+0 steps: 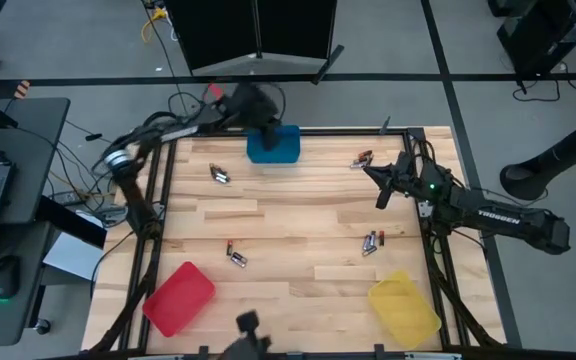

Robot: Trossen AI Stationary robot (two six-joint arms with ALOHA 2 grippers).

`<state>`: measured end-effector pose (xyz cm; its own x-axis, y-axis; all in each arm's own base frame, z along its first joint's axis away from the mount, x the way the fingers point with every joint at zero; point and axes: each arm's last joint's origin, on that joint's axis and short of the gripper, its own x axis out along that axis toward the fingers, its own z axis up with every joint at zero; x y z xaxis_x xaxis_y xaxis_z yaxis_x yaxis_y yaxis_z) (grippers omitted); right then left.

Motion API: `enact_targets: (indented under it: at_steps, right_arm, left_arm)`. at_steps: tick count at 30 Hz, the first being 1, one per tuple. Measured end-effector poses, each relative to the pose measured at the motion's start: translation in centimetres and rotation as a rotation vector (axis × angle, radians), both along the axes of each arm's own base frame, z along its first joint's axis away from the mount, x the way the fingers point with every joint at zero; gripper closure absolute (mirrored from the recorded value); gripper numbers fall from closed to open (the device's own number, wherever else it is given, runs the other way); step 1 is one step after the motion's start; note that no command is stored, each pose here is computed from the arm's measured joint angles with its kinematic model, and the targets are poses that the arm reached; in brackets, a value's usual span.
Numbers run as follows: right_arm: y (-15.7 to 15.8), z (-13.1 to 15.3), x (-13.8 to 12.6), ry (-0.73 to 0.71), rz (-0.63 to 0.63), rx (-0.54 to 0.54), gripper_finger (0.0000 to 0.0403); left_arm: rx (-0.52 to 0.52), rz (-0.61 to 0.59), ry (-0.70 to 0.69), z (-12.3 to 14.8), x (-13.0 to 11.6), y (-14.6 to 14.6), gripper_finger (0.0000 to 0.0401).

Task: Sort batteries
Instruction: Put the silver battery into the yellow bin

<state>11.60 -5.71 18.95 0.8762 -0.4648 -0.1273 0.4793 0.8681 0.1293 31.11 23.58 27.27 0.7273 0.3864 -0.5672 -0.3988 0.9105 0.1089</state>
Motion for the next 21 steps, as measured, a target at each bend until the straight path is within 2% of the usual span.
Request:
enact_targets:
  at_steps: [3,11,16,21]
  right_arm:
    - [0.2,1.2,0.8,0.063,0.034,0.054,0.0388]
    - [1.3,5.6,4.3,0.267,0.03,0.307,0.0383]
    - [2.8,7.1,6.9,0.491,-0.012,0.455,0.0382]
    - [4.7,7.6,9.4,0.667,-0.065,0.572,0.0381]
  left_arm:
    - [0.029,-0.023,-0.116,-0.3,-1.9,-3.6,0.0391]
    - [0.05,-0.157,-0.358,-1.8,-6.0,-12.2,0.0391]
    - [0.043,-0.227,-0.479,-3.1,-7.6,-15.4,0.0391]
    - [0.049,-0.26,-0.523,-4.4,-8.2,-16.8,0.0391]
